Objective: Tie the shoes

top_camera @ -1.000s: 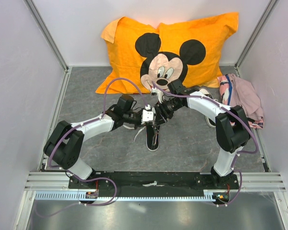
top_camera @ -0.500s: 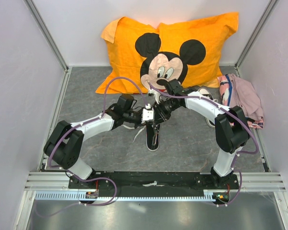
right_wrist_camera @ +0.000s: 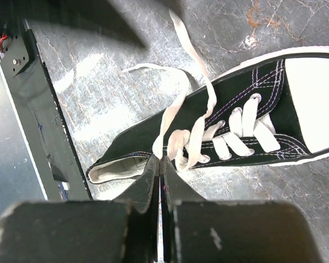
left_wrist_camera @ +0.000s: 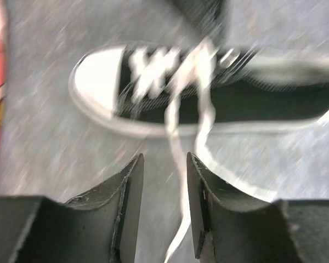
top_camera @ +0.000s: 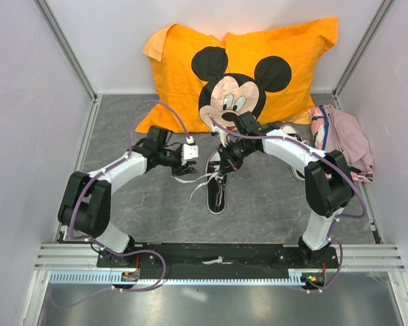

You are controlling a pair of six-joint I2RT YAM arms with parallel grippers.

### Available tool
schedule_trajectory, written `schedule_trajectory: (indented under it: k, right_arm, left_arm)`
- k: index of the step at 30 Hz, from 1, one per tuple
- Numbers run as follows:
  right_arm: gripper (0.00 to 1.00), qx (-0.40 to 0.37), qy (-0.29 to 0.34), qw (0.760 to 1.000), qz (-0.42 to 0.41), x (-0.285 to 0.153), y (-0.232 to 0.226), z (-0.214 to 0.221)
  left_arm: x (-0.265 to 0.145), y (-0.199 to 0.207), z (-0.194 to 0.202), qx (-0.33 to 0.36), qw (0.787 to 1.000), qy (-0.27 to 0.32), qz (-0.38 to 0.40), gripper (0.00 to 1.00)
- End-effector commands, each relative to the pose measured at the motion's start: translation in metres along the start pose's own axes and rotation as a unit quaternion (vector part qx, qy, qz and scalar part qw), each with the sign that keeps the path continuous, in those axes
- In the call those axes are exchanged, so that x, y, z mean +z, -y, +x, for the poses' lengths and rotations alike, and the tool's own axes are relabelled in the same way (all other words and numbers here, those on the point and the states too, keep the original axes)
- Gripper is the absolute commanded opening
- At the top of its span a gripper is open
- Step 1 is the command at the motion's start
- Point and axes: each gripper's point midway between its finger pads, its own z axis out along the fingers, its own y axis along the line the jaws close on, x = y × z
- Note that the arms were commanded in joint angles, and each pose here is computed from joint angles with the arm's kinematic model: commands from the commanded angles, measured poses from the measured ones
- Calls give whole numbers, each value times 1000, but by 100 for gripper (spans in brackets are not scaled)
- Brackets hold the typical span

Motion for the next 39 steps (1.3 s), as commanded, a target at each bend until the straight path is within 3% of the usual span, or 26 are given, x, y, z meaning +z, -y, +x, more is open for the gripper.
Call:
schedule_trajectory:
  k: [1,6,9,17,27,31,32,35,39]
  right_arm:
    - [0,-35,27,999,11,-13,-4,-20]
    - [0,-28,26,999,14,-13,-3,-19]
    - [0,-19,28,999,19,-13,-1,-21]
    - [0,-8,35,999,30,-12,3,-25]
    - [0,-7,38,999,33,-11,5,-27]
    - [0,-8,40,999,33,-10,6,-28]
    - [0,-8,40,999,33,-11,6,-29]
    - [0,-8,42,998,38,-11,7,-30]
    - [0,-9,47,998,46,-13,10,-32]
  left_arm:
    - [-27,-4,6,50,998,-19,19,45]
    - [-18,-4,24,47,997,-43,48,48]
    - [-14,-2,31,40,996,-56,57,59]
    - [-4,4,56,49,991,-101,77,51]
    - [-2,12,92,34,980,-168,97,51]
    - [-4,18,104,36,975,-189,111,35]
    - [-5,22,104,35,974,-190,117,23]
    - [-8,29,91,33,977,-168,126,2]
    - [-15,39,50,32,986,-103,125,2]
